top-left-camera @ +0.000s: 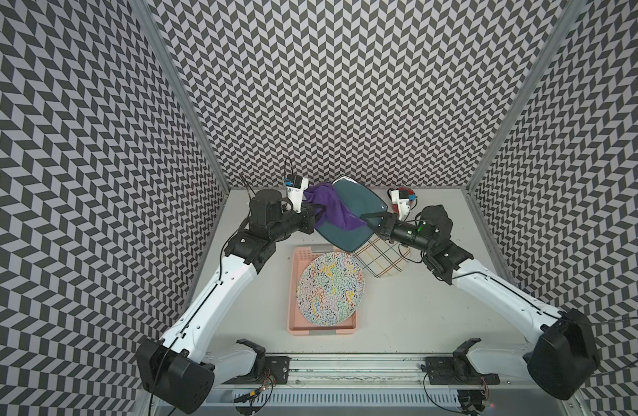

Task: Wipe the wet plate dry
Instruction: Wipe the plate with towel.

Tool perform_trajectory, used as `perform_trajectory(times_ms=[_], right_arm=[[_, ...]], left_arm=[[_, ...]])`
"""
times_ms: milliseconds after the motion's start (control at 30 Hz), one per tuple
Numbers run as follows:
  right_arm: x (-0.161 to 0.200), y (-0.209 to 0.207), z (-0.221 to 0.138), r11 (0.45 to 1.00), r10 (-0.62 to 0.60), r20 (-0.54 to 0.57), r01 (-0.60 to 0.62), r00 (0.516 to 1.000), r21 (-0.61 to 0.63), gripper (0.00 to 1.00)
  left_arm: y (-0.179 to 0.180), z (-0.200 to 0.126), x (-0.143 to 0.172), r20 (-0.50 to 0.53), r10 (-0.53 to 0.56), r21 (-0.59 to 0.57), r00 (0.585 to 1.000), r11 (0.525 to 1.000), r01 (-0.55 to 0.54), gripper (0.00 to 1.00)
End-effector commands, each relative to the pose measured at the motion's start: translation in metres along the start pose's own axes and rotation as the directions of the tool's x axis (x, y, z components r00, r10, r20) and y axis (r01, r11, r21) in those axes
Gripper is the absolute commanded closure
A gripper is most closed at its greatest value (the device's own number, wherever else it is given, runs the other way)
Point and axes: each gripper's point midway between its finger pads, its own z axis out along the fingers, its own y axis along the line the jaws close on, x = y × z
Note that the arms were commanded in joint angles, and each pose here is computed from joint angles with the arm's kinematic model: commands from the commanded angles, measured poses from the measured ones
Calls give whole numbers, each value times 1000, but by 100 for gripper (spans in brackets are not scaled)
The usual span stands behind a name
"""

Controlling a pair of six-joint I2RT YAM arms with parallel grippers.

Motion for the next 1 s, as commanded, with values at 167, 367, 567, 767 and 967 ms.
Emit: perform_trajectory(times_ms=[167,367,567,767,967], right_arm=[[-78,150,-64,871,-169,275,273,947,-407,100],[-92,162,-117,772,-64,328,255,943,-582,100],[-71,177,-115,680,-92,216,220,972,-700,100],[-63,166,-87,739,-115,154,189,981,-647,100],[-48,175,-61,727,-121,105,160,987,-667,100]], left_arm=[[-31,-21,-56,158,-206,193,966,966,174,100],[-31,-105,-128,303,-577,650,759,708,278,100],[-64,-126,-141,182,-678,869,712,450,206,100],[-105,-138,-163,86,-698,954,711,262,143,100],[-139,-127,-162,-12,-689,977,725,145,155,100]])
